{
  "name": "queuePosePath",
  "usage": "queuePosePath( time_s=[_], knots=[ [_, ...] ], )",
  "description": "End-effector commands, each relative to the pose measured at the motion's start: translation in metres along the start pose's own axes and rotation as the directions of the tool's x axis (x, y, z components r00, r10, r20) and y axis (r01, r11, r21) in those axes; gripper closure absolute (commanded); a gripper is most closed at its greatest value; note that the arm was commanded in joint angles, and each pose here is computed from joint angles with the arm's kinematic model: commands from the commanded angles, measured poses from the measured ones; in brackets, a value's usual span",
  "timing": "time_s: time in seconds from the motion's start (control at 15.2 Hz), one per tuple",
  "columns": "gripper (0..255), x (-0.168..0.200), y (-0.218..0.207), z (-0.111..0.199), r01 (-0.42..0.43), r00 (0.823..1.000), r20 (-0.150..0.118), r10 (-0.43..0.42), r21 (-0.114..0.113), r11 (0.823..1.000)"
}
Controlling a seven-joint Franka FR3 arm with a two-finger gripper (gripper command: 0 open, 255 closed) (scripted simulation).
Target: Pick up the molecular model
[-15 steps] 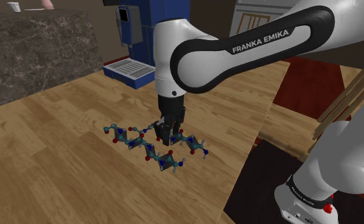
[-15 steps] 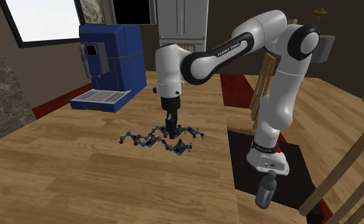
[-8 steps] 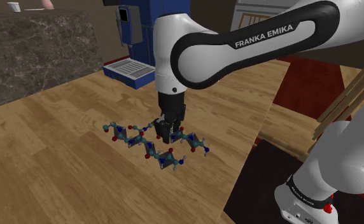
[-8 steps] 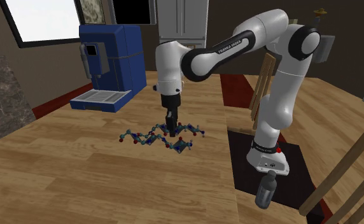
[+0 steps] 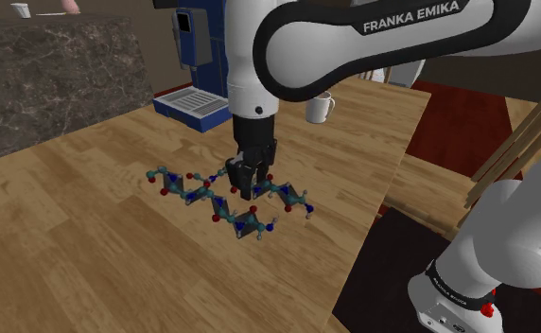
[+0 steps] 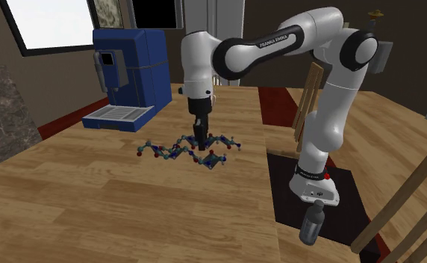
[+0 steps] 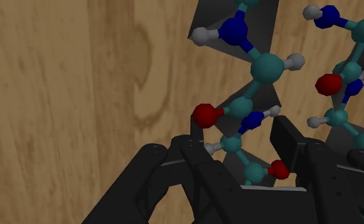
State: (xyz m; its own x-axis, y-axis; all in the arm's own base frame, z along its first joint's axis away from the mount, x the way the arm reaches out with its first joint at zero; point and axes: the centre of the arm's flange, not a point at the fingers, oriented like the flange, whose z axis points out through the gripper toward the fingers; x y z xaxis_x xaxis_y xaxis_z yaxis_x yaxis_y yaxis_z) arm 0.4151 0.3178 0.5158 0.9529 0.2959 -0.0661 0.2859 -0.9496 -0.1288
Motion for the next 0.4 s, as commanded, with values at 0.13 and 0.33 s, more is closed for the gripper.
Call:
queuePosePath(
  time_s=[0.13,0.33],
  knots=[
    [255,-0.001,-0.002,-0.021,0.0,1.0,0.0,0.0,0.0,1.0],
    [255,-0.002,-0.003,-0.027,0.0,1.0,0.0,0.0,0.0,1.0]
  ],
)
